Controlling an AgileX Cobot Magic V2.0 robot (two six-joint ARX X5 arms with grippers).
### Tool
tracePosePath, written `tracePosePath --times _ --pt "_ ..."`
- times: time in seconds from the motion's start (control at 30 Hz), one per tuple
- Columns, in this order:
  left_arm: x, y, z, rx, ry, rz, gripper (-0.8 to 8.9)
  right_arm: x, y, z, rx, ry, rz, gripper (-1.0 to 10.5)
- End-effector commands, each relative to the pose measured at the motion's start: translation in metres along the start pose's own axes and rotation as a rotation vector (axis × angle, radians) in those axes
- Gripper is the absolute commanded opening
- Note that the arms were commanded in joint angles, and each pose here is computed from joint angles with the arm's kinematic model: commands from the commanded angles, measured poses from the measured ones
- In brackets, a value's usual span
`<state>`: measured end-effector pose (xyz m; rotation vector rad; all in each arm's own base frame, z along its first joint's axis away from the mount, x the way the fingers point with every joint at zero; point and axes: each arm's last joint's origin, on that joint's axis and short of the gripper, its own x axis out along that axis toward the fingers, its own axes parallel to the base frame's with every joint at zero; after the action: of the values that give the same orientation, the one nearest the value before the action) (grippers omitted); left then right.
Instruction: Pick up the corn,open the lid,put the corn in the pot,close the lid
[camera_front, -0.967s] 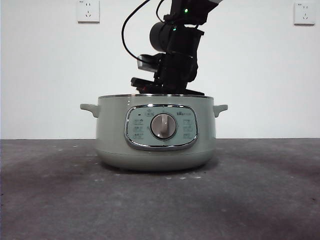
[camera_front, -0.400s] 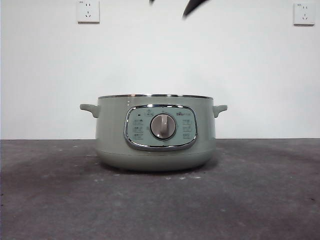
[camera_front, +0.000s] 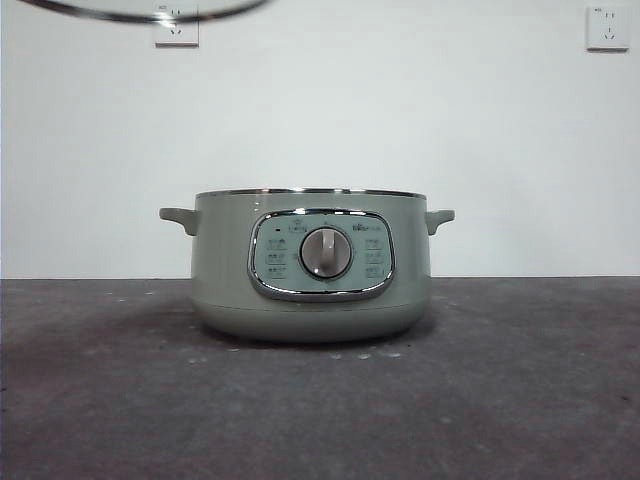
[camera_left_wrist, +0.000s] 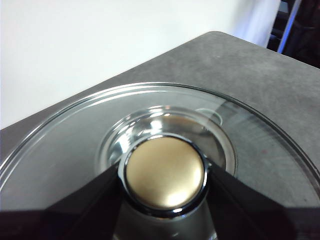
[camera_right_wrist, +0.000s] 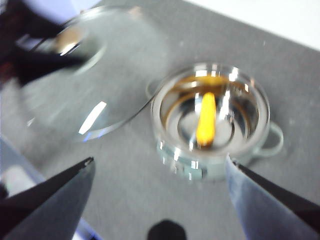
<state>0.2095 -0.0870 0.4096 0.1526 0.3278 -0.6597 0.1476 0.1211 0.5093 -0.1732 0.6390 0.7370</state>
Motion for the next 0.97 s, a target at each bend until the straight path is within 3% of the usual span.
tracePosePath --times 0.03,0.37,0.5,0.7,0.97 --pt "0.023 0.001 0.009 0.022 -0.067 -0.028 -0.08 -0.008 0.002 -0.036 0.032 0.082 0.001 4.4" --pt "0.148 0.007 0.01 0.05 0.015 -0.094 -0.08 -0.027 -0.002 -0.176 0.223 0.173 -0.095 4.4" --pt "0.181 0.012 0.006 0.045 0.042 -0.08 -0.08 -0.027 -0.003 -0.214 0.303 0.173 -0.103 4.4" --pt "0.208 0.01 -0.014 0.036 0.103 -0.1 -0.08 -0.027 -0.005 -0.229 0.319 0.155 -0.167 4.4" --pt "0.221 0.005 -0.024 0.031 0.137 -0.115 -0.08 -0.026 -0.005 -0.229 0.318 0.155 -0.17 4.4"
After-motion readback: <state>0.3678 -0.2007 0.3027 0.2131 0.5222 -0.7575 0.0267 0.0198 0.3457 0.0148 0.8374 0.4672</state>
